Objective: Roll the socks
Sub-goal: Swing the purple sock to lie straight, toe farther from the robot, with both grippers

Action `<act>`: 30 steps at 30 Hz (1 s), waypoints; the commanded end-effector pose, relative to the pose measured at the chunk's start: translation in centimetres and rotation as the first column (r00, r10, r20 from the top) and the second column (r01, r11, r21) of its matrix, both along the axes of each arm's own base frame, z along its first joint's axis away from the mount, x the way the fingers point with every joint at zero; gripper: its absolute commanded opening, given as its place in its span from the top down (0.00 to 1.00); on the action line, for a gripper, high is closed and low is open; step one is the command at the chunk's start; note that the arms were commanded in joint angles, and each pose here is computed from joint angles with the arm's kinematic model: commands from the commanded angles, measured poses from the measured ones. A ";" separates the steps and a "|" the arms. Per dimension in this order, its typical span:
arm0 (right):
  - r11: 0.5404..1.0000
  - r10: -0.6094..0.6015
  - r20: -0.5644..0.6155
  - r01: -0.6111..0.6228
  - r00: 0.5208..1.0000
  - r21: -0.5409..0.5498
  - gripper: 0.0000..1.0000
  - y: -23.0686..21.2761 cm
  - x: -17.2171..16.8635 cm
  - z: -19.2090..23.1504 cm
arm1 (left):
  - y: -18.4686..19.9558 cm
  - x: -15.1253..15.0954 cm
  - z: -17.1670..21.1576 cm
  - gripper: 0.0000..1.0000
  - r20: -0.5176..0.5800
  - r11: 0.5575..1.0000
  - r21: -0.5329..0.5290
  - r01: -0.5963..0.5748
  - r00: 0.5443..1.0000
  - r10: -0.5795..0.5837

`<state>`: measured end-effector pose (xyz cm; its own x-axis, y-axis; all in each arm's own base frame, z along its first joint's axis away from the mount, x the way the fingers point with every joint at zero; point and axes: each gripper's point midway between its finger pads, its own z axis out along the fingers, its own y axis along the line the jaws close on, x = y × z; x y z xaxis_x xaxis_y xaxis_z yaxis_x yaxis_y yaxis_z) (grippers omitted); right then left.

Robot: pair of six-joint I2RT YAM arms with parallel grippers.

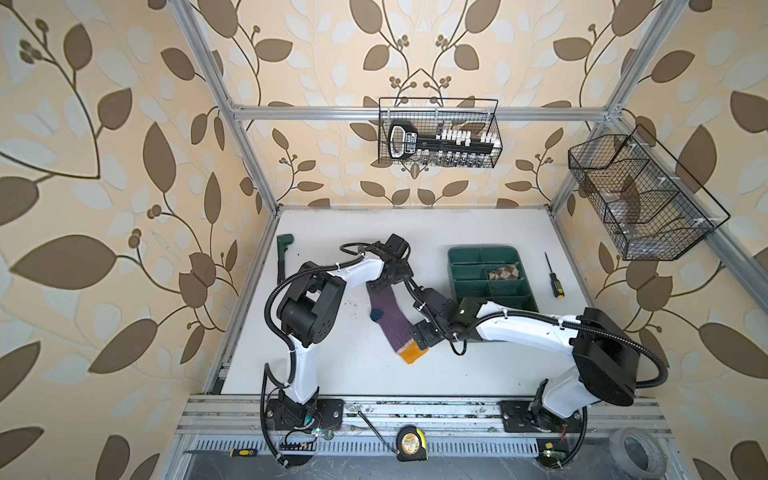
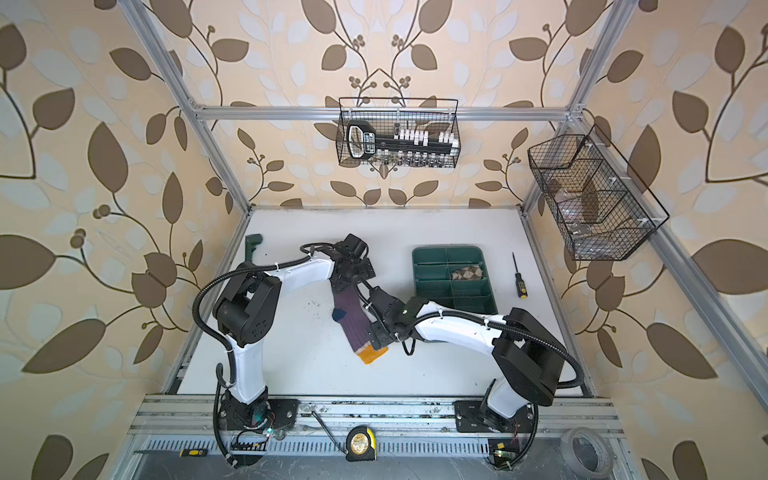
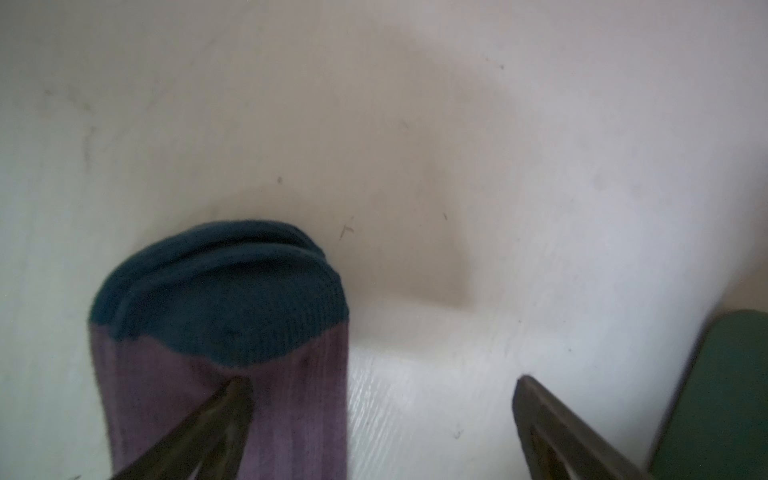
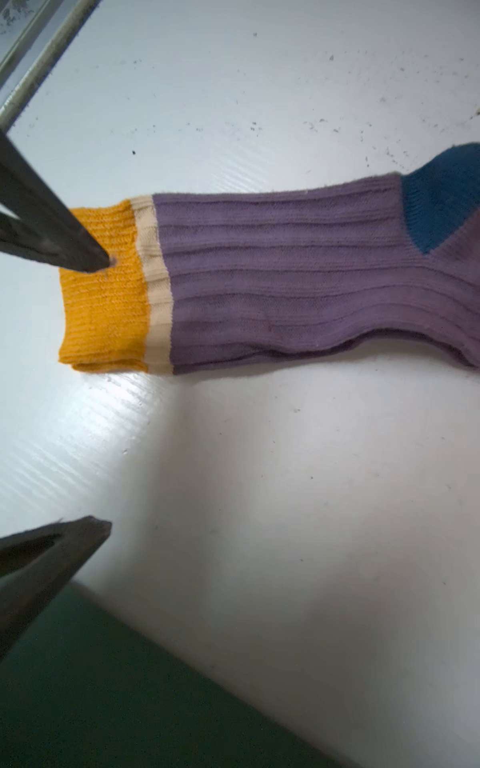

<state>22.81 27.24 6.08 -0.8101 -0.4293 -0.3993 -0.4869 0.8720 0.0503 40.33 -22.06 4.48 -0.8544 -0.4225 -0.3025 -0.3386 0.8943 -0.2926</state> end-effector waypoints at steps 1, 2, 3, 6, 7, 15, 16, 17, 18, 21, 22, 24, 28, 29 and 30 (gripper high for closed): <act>0.999 0.051 -0.033 -0.051 0.998 0.003 0.11 0.9 0.2 -0.6 | 0.5 0.7 5.4 0.01 0.096 0.999 -0.001 0.051 0.994 -0.051; 0.999 0.046 -0.035 -0.047 0.998 -0.011 0.13 0.9 0.4 -1.0 | 0.9 0.6 5.7 0.01 0.101 0.999 -0.002 0.046 0.994 -0.045; 0.999 0.042 -0.035 -0.043 0.998 -0.022 0.14 0.9 0.7 -1.3 | 1.3 0.5 5.6 0.01 0.100 0.999 -0.002 0.039 0.994 -0.039; 0.999 0.021 -0.052 -0.022 0.998 -0.034 0.21 1.1 0.9 -2.6 | 1.9 0.3 4.7 0.01 0.080 1.000 -0.001 0.027 0.996 -0.027; 0.999 0.018 -0.059 -0.019 0.998 -0.029 0.23 1.3 0.9 -2.9 | 2.0 0.4 4.5 0.01 0.078 1.000 -0.003 0.024 0.997 -0.024; 0.998 -0.009 -0.095 0.002 0.995 -0.066 0.43 1.2 -0.3 -5.0 | 1.6 2.0 0.9 0.01 0.035 1.000 -0.019 -0.020 0.999 0.021; 0.997 -0.014 -0.096 0.007 0.995 -0.072 0.43 1.1 -0.5 -5.1 | 1.7 2.0 0.3 0.01 0.026 0.999 -0.015 -0.031 0.999 0.031; 0.997 -0.018 -0.095 0.010 0.995 -0.080 0.43 1.0 -1.0 -5.2 | 1.7 2.1 -0.4 0.01 0.014 0.999 -0.012 -0.038 0.999 0.039; 0.996 -0.021 -0.094 0.013 0.995 -0.083 0.43 1.0 -1.3 -5.2 | 1.7 2.1 -1.0 0.01 0.005 0.999 -0.013 -0.044 0.999 0.044; 0.997 -0.022 -0.095 0.014 0.995 -0.081 0.42 1.4 -3.0 -5.5 | 1.6 1.9 -2.5 0.01 -0.021 0.998 -0.017 -0.056 0.998 0.055; 0.997 -0.020 -0.097 0.012 0.995 -0.078 0.41 1.6 -3.5 -5.6 | 1.6 1.9 -2.8 0.01 -0.025 0.998 -0.019 -0.060 0.998 0.059; 0.998 -0.010 -0.102 0.003 0.995 -0.070 0.38 2.3 -4.6 -5.8 | 1.2 1.8 -3.4 0.01 -0.033 0.998 -0.032 -0.058 0.998 0.057; 0.998 -0.011 -0.118 0.003 0.993 -0.067 0.34 3.1 -5.7 -6.8 | 0.6 1.6 -3.7 0.01 -0.039 0.998 -0.042 -0.050 0.998 0.048; 0.998 -0.015 -0.121 0.008 0.993 -0.059 0.33 3.4 -5.7 -7.0 | 0.3 1.5 -3.7 0.01 -0.039 0.998 -0.044 -0.045 0.998 0.043; 0.998 -0.016 -0.128 0.009 0.992 -0.055 0.33 3.4 -5.8 -7.1 | 0.1 1.4 -3.7 0.01 -0.040 0.998 -0.045 -0.039 0.999 0.037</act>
<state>18.80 32.07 1.75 -0.8168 -0.4467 -0.3652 -0.5027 0.8616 0.0704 42.97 -21.19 3.97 -0.8220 -0.4701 -0.3215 -0.3631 0.8675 -0.3401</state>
